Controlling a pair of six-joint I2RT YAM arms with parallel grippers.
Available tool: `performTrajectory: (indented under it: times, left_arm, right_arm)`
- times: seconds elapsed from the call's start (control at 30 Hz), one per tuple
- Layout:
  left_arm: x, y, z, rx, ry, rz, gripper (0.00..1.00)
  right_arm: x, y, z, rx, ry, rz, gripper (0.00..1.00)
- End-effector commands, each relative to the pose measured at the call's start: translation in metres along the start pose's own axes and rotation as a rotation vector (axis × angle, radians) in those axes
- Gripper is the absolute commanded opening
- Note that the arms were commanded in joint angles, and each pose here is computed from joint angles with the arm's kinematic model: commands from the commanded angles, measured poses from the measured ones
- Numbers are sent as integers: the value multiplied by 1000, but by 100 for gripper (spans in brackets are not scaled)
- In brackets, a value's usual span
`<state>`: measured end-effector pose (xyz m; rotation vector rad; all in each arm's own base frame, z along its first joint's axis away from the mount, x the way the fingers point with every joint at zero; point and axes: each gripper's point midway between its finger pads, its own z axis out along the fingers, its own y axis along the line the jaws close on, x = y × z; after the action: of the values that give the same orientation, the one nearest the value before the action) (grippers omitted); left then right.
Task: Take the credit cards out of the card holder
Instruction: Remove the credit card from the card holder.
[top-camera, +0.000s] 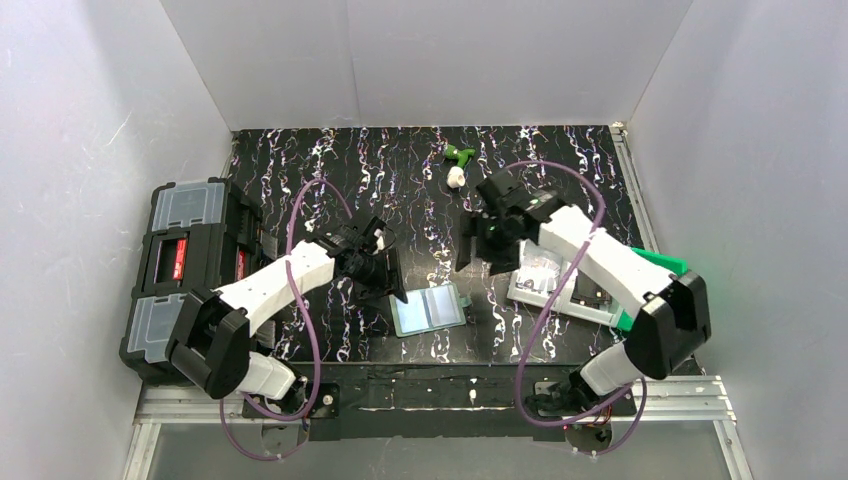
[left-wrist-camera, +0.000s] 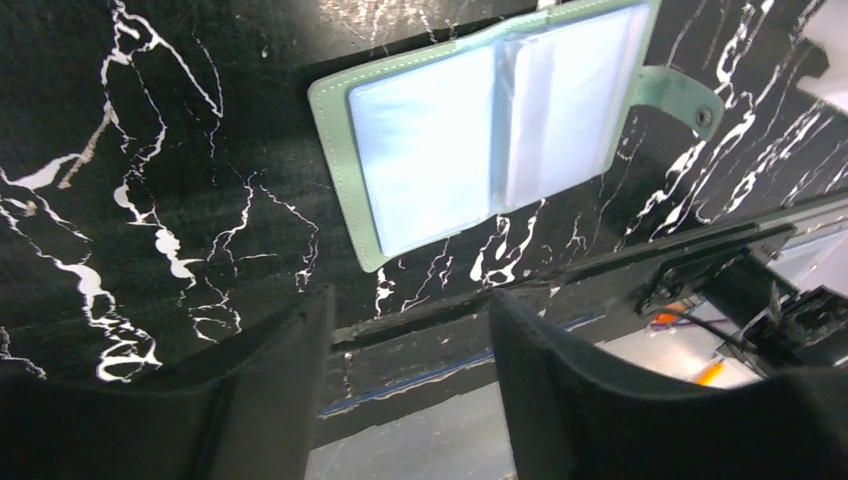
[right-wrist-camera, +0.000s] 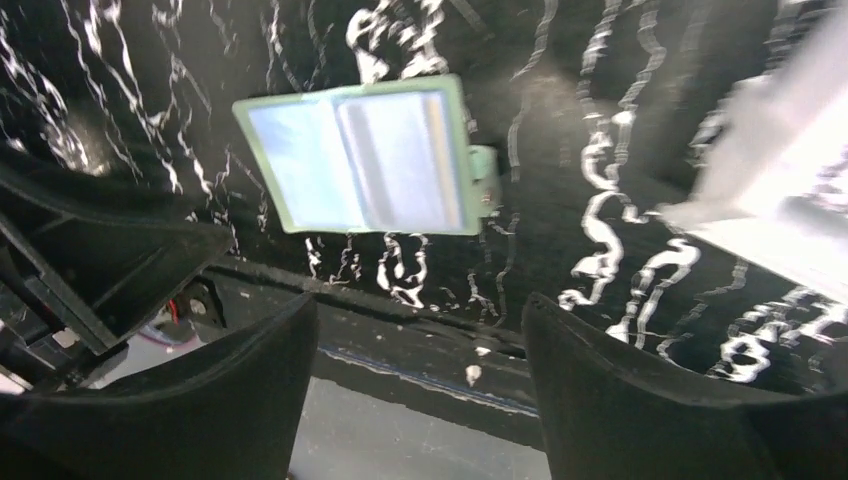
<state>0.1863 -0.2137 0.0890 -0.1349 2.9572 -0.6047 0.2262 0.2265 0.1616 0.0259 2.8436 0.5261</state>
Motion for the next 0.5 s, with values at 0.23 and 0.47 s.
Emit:
performTrajectory:
  times: [0.23, 0.47]
  left_arm:
    - [0, -4, 26, 38, 17, -52, 13]
    - [4, 10, 48, -22, 56, -78, 0]
  right_arm:
    - [44, 39, 70, -5, 149, -111, 53]
    - [54, 24, 101, 49, 203, -113, 28]
